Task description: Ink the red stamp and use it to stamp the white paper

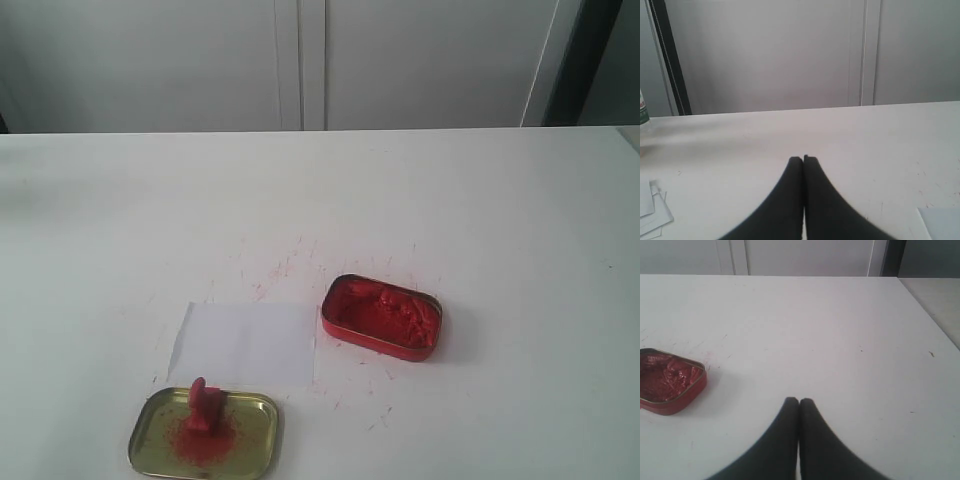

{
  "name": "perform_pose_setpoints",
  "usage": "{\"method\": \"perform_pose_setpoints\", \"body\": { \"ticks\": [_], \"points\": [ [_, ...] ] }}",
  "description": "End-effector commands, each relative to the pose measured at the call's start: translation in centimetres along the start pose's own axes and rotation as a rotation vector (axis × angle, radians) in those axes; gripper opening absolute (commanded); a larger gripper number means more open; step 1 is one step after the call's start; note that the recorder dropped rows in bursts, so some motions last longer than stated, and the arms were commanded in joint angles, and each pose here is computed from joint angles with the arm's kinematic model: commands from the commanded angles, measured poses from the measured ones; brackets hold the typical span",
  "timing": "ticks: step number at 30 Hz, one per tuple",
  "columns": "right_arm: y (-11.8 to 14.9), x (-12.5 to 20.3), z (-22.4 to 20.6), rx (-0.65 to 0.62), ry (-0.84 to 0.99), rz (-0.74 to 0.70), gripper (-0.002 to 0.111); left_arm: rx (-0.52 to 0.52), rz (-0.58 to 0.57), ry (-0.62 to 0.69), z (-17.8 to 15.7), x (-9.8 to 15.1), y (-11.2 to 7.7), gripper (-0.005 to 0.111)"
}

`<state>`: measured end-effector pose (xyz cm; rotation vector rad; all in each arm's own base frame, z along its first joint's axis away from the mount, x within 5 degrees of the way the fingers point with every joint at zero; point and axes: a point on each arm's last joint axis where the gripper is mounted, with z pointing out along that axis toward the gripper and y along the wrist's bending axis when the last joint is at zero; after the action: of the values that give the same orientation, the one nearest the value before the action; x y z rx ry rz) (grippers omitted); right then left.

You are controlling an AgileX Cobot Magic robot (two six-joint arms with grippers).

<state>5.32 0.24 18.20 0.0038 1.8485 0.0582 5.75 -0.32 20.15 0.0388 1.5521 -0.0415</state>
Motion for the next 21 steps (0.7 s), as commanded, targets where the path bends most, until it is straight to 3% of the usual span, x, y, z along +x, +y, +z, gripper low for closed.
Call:
{"method": "perform_pose_setpoints", "body": {
  "ticks": [1, 17, 21],
  "points": [
    [0.0, 0.0, 0.0, 0.0, -0.015, 0.006, 0.0, -0.004, -0.007, -0.016, 0.0, 0.0, 0.0, 0.0],
    [0.0, 0.0, 0.0, 0.0, -0.015, 0.006, 0.0, -0.004, -0.007, -0.012, 0.0, 0.0, 0.0, 0.0],
    [0.0, 0.0, 0.0, 0.0, -0.015, 0.006, 0.0, 0.001, -0.006, -0.019, -0.2, -1.1, 0.0, 0.0]
  ]
}}
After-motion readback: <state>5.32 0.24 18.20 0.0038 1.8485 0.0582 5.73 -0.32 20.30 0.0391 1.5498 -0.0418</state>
